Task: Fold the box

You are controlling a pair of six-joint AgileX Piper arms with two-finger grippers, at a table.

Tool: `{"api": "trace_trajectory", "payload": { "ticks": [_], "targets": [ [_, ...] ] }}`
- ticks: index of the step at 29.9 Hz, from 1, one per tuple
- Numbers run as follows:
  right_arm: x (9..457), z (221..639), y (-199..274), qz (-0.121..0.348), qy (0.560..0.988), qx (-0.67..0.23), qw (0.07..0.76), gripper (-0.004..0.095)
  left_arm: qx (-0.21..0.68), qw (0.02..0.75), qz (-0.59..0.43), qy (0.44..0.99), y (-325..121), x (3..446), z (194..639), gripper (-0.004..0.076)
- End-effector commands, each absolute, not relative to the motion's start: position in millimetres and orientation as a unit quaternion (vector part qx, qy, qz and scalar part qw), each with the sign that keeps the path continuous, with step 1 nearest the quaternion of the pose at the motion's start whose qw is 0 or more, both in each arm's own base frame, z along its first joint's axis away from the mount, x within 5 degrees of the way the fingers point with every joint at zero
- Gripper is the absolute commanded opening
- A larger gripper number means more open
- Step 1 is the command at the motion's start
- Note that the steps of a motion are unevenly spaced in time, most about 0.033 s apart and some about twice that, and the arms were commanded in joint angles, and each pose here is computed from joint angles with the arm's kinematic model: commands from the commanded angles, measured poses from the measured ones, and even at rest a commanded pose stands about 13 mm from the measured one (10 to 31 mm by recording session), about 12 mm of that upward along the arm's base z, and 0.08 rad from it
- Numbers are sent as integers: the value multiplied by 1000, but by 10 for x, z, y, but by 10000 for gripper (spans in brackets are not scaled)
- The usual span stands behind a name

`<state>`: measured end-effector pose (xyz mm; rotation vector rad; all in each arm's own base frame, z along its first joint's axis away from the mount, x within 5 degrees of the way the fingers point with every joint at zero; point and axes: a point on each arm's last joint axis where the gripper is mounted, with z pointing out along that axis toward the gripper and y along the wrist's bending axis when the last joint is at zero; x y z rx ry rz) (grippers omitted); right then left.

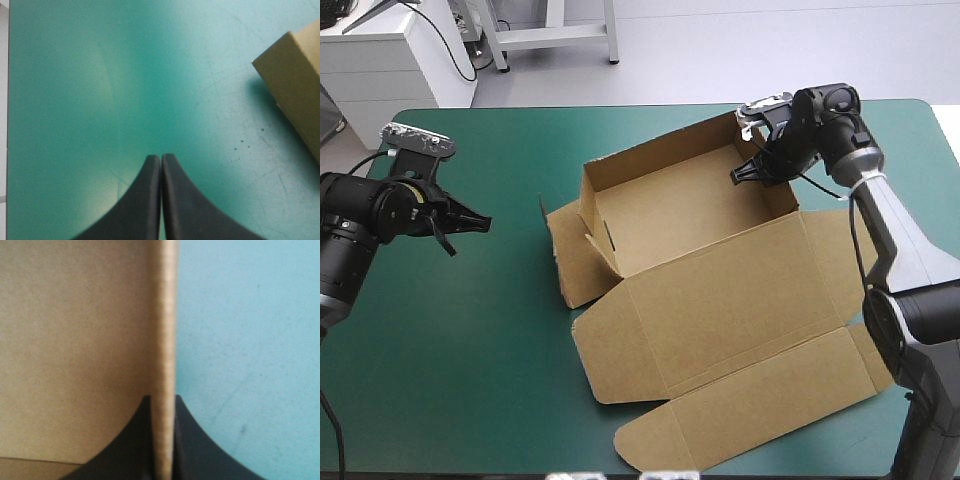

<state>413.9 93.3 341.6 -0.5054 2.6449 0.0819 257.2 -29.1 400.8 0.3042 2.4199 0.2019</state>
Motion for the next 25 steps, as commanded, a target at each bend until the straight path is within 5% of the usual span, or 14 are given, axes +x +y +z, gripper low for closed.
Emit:
{"api": "trace_trajectory", "payload": {
  "ticks": [1,6,13,25],
  "targets": [
    [3861,4012,854,99,931,-190,295,-21,114,373,94,916,-258,2541,4119,-8],
    [3663,4383,562,173,904,-173,350,-21,99,351,128,922,-196,2649,4009,-8],
    [3415,4700,53,148,894,-122,404,-21,44,337,117,933,29,2843,3858,-8],
    [3335,4813,2,189,878,-113,425,-21,55,379,-131,914,-199,3143,3724,-8]
  ]
}}
